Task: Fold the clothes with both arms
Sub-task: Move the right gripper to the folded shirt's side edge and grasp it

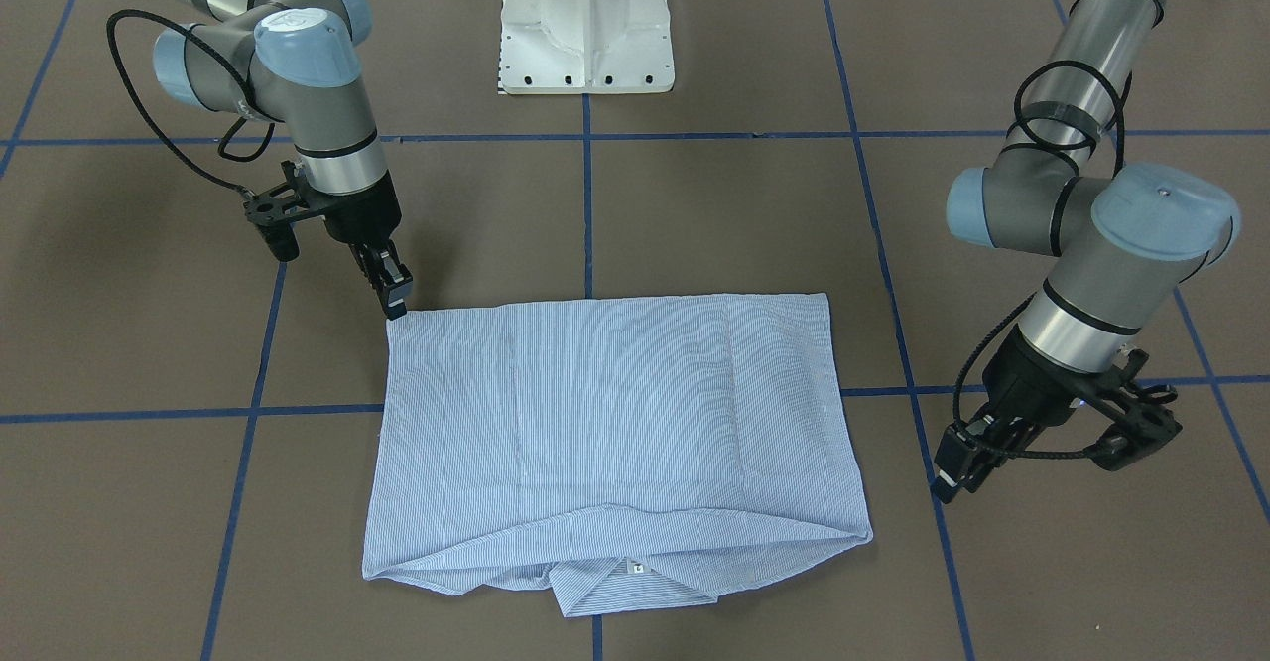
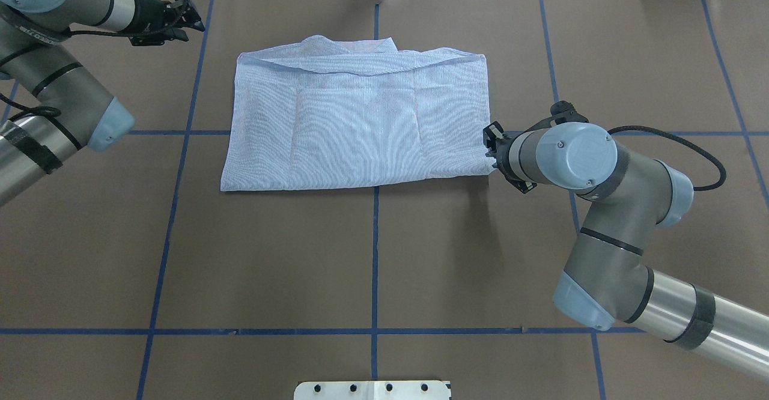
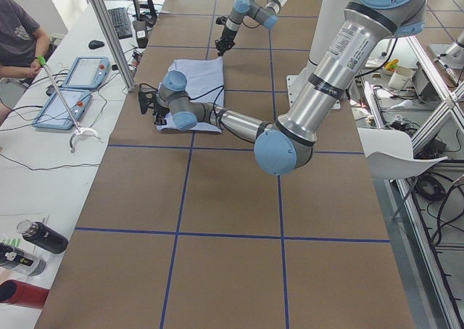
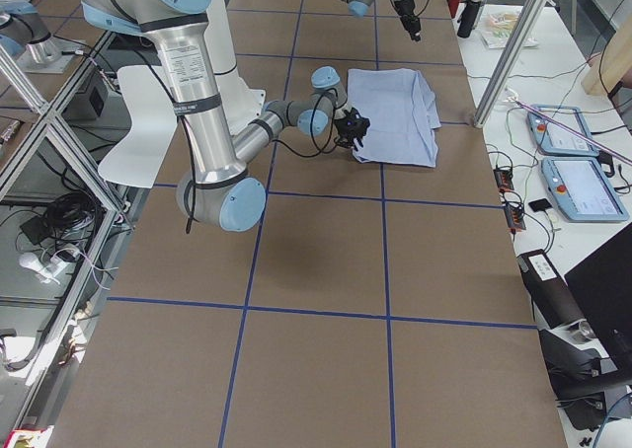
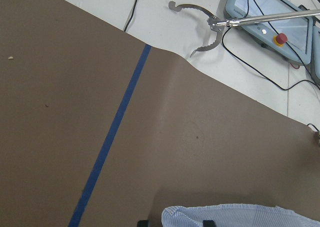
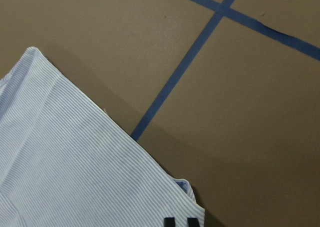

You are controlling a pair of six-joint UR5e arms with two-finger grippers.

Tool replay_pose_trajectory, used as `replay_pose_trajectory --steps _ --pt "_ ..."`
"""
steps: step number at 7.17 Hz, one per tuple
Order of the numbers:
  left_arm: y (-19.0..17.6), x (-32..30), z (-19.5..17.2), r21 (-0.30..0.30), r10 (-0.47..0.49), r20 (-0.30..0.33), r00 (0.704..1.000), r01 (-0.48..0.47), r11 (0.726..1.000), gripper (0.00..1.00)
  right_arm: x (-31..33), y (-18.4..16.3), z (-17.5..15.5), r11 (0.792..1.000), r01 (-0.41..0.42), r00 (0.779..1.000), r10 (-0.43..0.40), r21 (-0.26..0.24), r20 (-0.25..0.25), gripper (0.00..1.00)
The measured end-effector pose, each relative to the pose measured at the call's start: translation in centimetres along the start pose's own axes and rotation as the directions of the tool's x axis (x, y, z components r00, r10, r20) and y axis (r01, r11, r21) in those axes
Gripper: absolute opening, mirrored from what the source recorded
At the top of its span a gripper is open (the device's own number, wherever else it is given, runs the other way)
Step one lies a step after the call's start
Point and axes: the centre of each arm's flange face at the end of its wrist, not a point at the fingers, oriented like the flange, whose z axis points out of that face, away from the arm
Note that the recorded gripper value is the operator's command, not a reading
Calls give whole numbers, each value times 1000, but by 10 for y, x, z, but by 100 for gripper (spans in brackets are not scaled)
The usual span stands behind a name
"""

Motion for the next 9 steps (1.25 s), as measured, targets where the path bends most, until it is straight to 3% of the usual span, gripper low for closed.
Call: replay_pose_trajectory --steps 3,6,9 --pt "0 -1 0 0 0 0 1000 0 1000 47 1 -5 3 991 -132 991 131 -24 -25 68" --pt "-2 -2 -1 29 -1 4 1000 1 1000 47 7 -13 18 986 -161 982 155 -53 -103 65" --pt "-1 -1 -5 36 3 -2 1000 -3 999 47 6 -16 22 985 -162 981 155 -53 -116 65"
